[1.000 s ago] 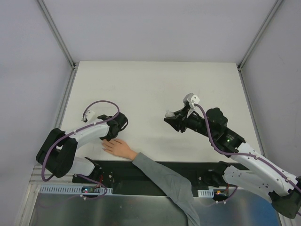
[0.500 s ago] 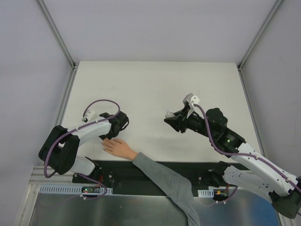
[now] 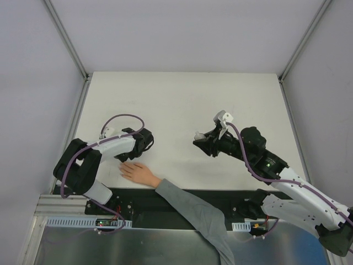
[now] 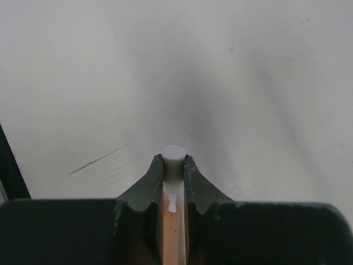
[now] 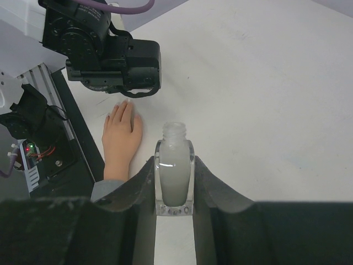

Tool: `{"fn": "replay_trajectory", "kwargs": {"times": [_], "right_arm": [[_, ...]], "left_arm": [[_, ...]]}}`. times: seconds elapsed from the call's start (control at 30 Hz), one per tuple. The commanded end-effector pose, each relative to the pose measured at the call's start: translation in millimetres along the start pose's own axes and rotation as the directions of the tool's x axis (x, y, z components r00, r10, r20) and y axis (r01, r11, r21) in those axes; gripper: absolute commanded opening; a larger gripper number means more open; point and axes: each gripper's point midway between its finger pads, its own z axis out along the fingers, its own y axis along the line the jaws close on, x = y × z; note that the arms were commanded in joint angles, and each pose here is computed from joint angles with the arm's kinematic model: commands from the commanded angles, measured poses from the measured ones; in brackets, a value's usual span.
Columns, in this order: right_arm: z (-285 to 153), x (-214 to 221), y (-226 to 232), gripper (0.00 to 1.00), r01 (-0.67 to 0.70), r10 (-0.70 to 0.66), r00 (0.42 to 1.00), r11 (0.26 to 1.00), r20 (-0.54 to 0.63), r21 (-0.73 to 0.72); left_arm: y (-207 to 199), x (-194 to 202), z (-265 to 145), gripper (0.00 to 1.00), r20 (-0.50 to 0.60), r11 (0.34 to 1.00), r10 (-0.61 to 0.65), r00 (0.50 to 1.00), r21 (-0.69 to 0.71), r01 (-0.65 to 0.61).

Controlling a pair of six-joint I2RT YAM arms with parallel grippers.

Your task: Paint the nails

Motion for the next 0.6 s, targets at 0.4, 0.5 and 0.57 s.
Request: {"fn": "replay_trajectory", "kwargs": {"times": [0.4, 0.5, 0.57], "right_arm": [[-14.3, -40.8, 10.4, 0.00, 0.038, -0.036, 0.994, 0.999, 0.102, -0.019], [-16.1, -43.8, 10.4, 0.00, 0.041, -0.039, 0.993, 0.999, 0.112, -0.017], [-17.4, -38.8, 10.9, 0.00, 0.035, -0.033, 0.995, 0.999, 0.091, -0.019]], "left_arm": [[11.9, -6.0, -5.6, 0.00, 0.046, 0.992, 0.040, 0.998, -0.125, -0.034], [11.1, -5.5, -4.3, 0.00, 0.055, 0.990, 0.037, 0.998, -0.136, -0.029], [8.3, -6.4, -3.5, 0.00, 0.067, 0.990, 0.037, 0.997, -0.137, -0.027]]}}
